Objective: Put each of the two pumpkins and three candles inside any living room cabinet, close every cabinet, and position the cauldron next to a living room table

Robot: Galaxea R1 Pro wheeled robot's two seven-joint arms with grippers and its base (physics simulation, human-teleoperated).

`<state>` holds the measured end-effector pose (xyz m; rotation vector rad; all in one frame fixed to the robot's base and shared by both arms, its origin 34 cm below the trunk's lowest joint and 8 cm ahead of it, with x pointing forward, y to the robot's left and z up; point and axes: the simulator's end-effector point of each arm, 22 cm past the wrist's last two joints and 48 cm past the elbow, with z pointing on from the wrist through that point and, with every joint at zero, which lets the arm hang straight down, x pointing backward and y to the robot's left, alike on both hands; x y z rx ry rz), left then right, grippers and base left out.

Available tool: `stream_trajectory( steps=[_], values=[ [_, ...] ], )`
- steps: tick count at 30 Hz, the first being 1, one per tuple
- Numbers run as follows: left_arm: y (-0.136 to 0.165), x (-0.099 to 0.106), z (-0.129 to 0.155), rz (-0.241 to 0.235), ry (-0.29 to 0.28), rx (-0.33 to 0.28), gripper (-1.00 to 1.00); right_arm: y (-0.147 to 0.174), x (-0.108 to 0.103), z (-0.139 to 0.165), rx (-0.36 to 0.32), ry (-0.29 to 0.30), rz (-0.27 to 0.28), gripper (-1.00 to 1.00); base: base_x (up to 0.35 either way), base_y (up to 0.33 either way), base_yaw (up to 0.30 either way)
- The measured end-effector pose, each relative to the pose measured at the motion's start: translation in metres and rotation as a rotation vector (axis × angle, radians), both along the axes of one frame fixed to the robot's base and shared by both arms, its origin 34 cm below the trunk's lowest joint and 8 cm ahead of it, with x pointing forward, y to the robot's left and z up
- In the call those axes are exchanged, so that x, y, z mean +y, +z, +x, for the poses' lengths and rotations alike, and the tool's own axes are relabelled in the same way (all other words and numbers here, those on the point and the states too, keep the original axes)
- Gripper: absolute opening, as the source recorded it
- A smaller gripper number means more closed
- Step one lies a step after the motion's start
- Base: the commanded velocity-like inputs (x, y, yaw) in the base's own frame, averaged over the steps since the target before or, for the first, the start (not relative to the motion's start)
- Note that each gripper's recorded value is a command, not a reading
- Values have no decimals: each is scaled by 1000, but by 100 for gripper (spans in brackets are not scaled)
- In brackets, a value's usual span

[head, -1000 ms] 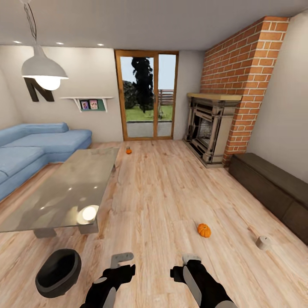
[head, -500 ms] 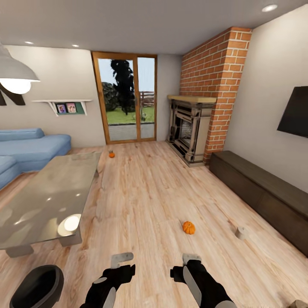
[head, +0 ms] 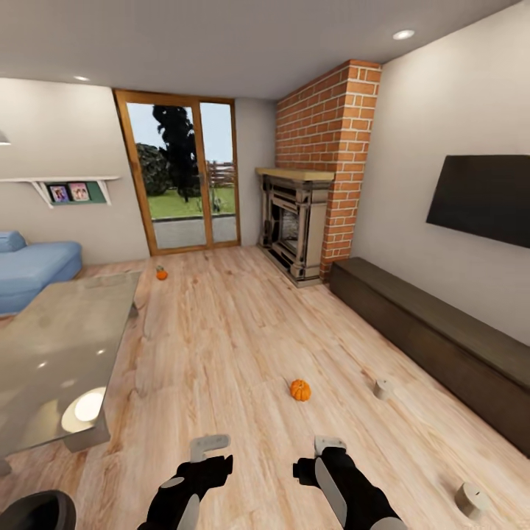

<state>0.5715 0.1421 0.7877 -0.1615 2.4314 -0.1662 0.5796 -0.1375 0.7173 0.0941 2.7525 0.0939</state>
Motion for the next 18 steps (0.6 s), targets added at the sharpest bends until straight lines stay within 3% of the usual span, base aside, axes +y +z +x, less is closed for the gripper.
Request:
stream_trajectory(
  steps=[18],
  values=[
    [25, 0, -3, 1, 0, -12, 100, 25, 0, -2, -12, 0, 0, 100, 0, 0, -277]
  ],
)
